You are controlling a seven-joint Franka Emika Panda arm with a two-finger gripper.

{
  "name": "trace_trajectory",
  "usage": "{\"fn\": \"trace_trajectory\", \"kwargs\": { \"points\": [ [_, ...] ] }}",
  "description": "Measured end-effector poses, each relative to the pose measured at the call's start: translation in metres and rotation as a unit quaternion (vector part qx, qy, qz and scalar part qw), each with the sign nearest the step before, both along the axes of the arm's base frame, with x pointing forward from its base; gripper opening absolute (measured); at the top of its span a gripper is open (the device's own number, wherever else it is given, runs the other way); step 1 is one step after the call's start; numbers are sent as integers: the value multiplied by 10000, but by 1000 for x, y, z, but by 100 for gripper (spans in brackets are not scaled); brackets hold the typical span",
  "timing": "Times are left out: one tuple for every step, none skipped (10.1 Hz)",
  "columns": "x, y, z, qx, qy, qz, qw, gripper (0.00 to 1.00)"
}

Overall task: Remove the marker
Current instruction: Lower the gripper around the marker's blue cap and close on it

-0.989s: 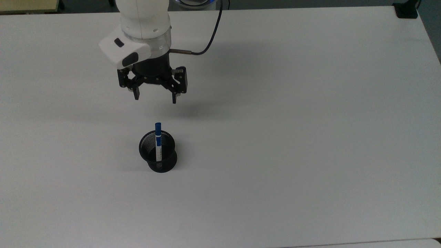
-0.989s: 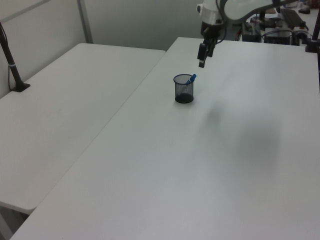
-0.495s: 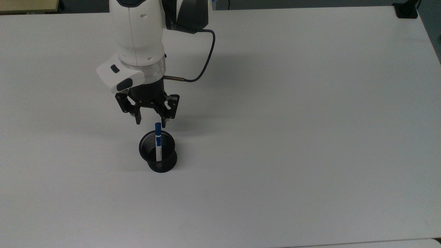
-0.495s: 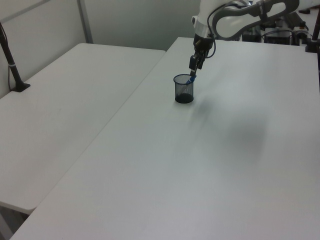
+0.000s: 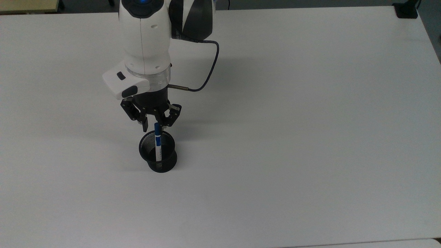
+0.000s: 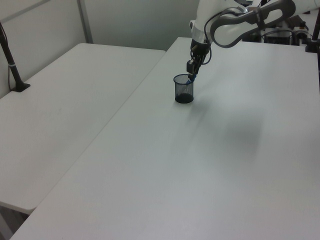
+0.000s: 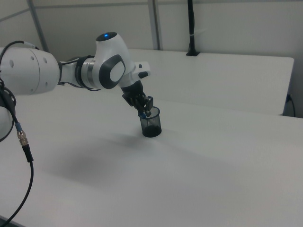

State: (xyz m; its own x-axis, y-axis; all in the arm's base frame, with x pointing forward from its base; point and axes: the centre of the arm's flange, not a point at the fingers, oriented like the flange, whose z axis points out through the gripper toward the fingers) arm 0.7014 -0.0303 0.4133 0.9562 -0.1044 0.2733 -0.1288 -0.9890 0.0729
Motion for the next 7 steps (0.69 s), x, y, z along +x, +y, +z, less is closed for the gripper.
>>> {"fn": "trace_trajectory", "kwargs": {
  "points": [
    [0,0,0,1,1,1,10000,38],
    [0,2,-1,20,-2,-56,10000,36],
    [1,7,-2,25,8,-28,10000,36],
    [1,14,-4,27,15,2,10000,36],
    [1,16,-4,28,19,8,10000,31],
    [1,16,-4,28,19,4,10000,28],
    [1,16,-4,29,19,0,10000,22]
  ]
}}
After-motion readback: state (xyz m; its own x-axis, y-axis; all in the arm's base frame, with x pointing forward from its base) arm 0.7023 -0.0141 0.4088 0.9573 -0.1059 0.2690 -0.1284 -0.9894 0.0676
